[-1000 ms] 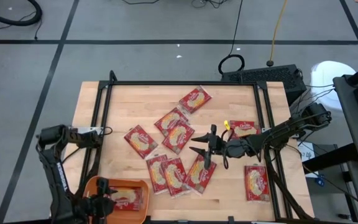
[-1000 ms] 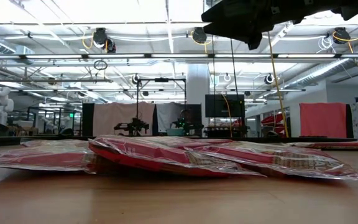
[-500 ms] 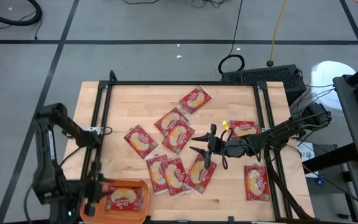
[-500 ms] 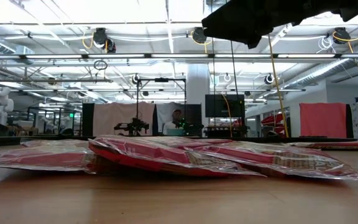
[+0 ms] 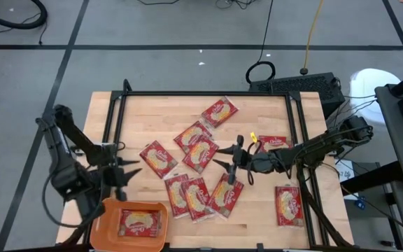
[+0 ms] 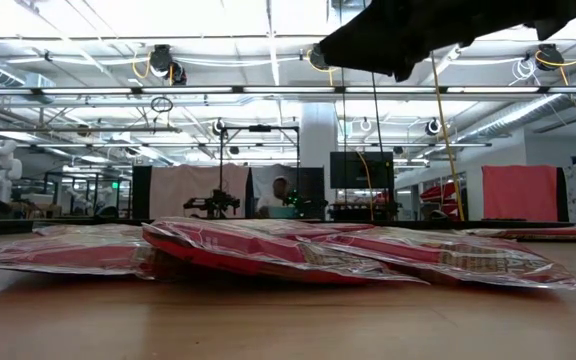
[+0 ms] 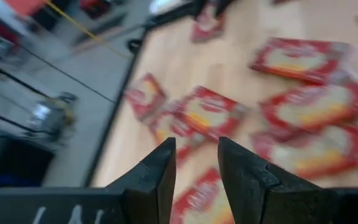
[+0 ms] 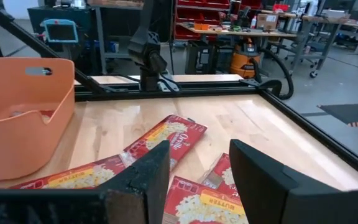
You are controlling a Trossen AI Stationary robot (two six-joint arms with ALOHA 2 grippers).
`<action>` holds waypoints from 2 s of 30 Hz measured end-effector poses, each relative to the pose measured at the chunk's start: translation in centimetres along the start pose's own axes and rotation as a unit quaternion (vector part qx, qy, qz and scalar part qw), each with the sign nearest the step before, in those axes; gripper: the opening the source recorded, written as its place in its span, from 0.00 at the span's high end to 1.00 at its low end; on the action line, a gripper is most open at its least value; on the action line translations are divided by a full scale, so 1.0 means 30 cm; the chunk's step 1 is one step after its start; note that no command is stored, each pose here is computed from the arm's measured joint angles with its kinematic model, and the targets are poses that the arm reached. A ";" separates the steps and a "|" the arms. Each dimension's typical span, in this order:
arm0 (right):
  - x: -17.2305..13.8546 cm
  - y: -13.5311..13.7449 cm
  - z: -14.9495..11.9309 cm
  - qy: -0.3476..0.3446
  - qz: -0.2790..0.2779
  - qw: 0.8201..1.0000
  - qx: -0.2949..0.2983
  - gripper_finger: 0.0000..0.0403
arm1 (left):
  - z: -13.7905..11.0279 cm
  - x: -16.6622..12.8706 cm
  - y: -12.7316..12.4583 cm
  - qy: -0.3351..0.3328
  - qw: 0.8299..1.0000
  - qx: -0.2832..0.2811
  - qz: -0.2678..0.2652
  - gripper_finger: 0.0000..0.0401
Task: Sort popcorn bags into baskets
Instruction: Put the popcorn bag into the orange bin
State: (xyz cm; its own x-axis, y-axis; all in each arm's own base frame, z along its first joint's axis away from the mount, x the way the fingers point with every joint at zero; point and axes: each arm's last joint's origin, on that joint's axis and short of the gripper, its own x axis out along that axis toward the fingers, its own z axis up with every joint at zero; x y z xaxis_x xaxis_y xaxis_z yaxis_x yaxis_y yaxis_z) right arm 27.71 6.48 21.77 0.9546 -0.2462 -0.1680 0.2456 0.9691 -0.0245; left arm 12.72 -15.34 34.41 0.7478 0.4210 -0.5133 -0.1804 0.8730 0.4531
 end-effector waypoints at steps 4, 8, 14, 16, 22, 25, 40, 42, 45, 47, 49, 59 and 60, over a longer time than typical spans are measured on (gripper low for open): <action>0.003 -0.005 -0.001 0.002 -0.003 1.000 0.009 0.61 | -0.028 0.062 0.026 -0.007 0.998 -0.006 0.056 0.70; 0.011 -0.001 -0.014 0.006 -0.005 1.000 0.009 0.61 | -0.079 0.119 0.053 0.003 0.996 -0.029 0.078 0.70; 0.057 -0.003 -0.079 0.036 -0.019 0.999 0.031 0.61 | -0.121 0.174 0.067 -0.014 0.996 -0.072 0.047 0.70; 0.072 -0.004 -0.105 0.049 -0.024 0.997 0.049 0.61 | -0.122 0.189 0.060 -0.027 0.997 -0.072 0.024 0.70; 0.101 0.021 -0.147 0.068 -0.040 0.989 0.127 0.61 | -0.109 0.246 0.025 -0.064 0.995 -0.053 -0.046 0.70; 0.125 0.048 -0.153 0.106 -0.045 0.985 0.129 0.61 | -0.115 0.277 0.003 -0.090 0.993 -0.059 -0.049 0.70; -0.031 0.078 -0.002 0.466 -0.121 0.876 0.017 0.61 | -0.152 0.316 -0.026 -0.104 0.989 -0.087 -0.051 0.70; -0.060 0.052 -0.003 0.502 -0.144 0.853 0.014 0.61 | -0.153 0.317 -0.026 -0.103 0.989 -0.090 -0.051 0.70; -0.103 0.011 -0.014 0.554 -0.191 0.810 -0.014 0.61 | -0.153 0.317 -0.026 -0.103 0.989 -0.092 -0.051 0.70; -0.125 -0.010 -0.030 0.585 -0.203 0.784 -0.034 0.61 | -0.153 0.317 -0.026 -0.103 0.989 -0.095 -0.052 0.70; -0.140 -0.023 -0.064 0.621 -0.180 0.761 -0.057 0.61 | -0.153 0.317 -0.026 -0.102 0.988 -0.099 -0.052 0.70; -0.180 -0.076 -0.241 0.662 -0.125 0.731 -0.104 0.61 | -0.153 0.317 -0.026 -0.102 0.986 -0.117 -0.053 0.70; -0.180 -0.080 -0.253 0.662 -0.121 0.732 -0.106 0.60 | -0.153 0.317 -0.026 -0.102 0.986 -0.118 -0.053 0.70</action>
State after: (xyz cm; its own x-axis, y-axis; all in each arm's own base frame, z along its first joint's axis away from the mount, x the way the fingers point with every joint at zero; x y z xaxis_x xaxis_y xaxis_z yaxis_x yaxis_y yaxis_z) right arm 20.68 5.62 15.25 -0.1472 -0.3151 -0.9376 0.2150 0.9150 -0.3413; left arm 17.03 -10.89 25.84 0.8789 0.2865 -0.3813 -0.2195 0.9528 0.2098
